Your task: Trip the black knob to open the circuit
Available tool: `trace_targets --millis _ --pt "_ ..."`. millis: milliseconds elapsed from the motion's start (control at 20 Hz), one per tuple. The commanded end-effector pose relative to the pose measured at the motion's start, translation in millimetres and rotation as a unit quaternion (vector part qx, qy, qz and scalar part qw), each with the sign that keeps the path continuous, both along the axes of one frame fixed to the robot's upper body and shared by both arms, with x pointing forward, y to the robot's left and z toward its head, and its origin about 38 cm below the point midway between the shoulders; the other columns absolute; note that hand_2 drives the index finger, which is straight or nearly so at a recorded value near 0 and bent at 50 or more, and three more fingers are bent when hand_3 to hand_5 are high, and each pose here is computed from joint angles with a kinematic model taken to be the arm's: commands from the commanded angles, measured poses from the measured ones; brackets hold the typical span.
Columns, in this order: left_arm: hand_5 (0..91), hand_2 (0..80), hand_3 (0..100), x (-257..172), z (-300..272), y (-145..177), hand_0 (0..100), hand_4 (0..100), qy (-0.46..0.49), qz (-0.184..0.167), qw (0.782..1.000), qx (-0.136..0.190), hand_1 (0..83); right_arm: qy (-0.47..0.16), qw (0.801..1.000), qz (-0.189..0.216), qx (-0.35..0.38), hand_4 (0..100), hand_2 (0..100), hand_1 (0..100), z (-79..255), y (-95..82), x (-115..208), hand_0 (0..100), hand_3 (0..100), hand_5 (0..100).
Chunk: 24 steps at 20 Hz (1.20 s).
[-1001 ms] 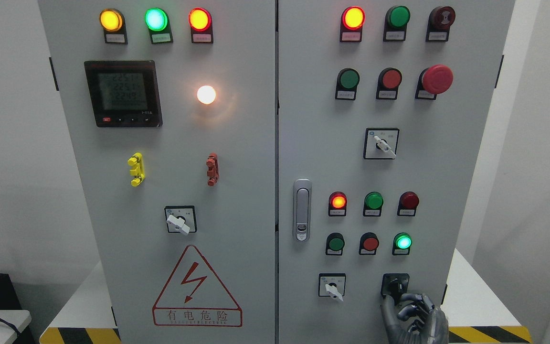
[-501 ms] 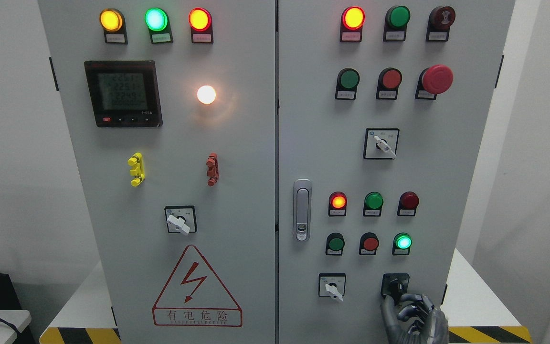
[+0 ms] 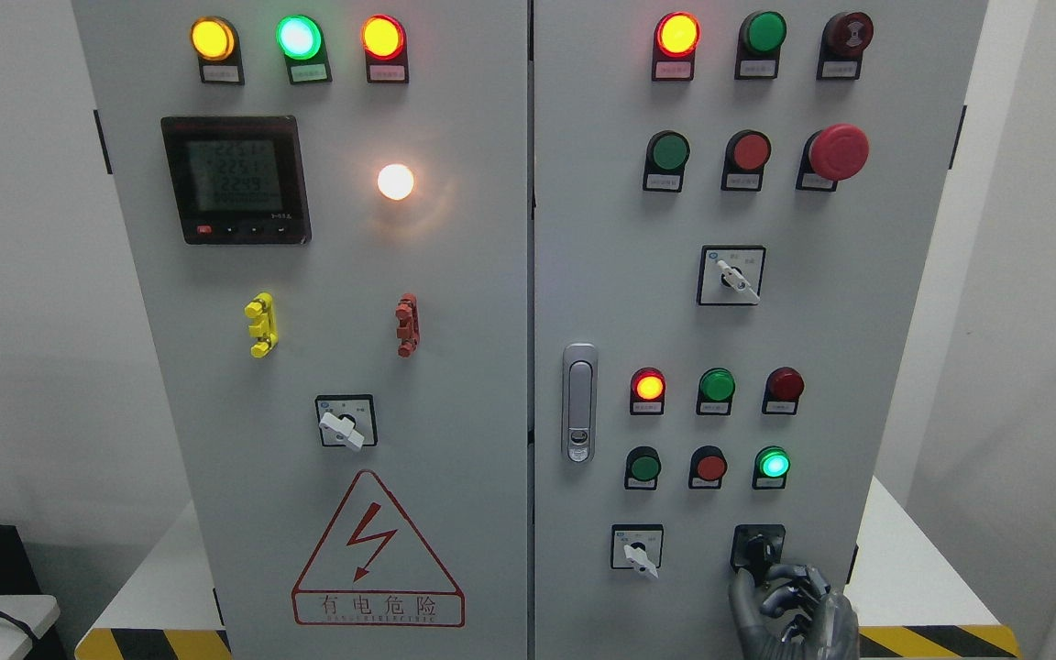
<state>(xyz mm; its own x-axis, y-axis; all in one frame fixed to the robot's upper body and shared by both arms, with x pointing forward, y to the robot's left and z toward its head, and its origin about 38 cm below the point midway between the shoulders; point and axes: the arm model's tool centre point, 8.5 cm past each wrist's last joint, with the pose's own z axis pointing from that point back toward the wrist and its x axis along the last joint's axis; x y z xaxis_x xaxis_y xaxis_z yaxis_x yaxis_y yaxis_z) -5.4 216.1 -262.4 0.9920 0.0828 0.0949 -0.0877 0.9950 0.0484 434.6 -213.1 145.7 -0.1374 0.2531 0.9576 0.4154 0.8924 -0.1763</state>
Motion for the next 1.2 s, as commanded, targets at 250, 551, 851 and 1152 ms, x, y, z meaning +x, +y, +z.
trace_targets --millis 250,551,851,1152 --pt "0.0 0.0 0 5.1 0.0 -0.4 12 0 -0.004 -0.016 1.000 -0.001 38.9 -0.005 1.000 -0.008 -0.015 82 57 79 0.8 -4.4 -0.2 45 85 91" --pt "0.0 0.0 0 5.1 0.0 -0.4 12 0 -0.004 -0.016 1.000 -0.001 38.9 -0.004 1.000 -0.010 -0.016 81 57 79 0.2 -5.5 -0.7 45 85 91" --pt "0.0 0.0 0 5.2 0.0 -0.4 12 0 -0.004 -0.017 1.000 -0.001 38.9 -0.006 1.000 -0.013 -0.020 81 57 79 1.6 -7.6 -0.5 44 85 91" --pt "0.0 0.0 0 5.1 0.0 -0.4 12 0 -0.004 -0.016 1.000 -0.001 38.9 -0.005 1.000 -0.012 -0.020 81 57 79 0.5 -6.5 -0.8 44 85 91"
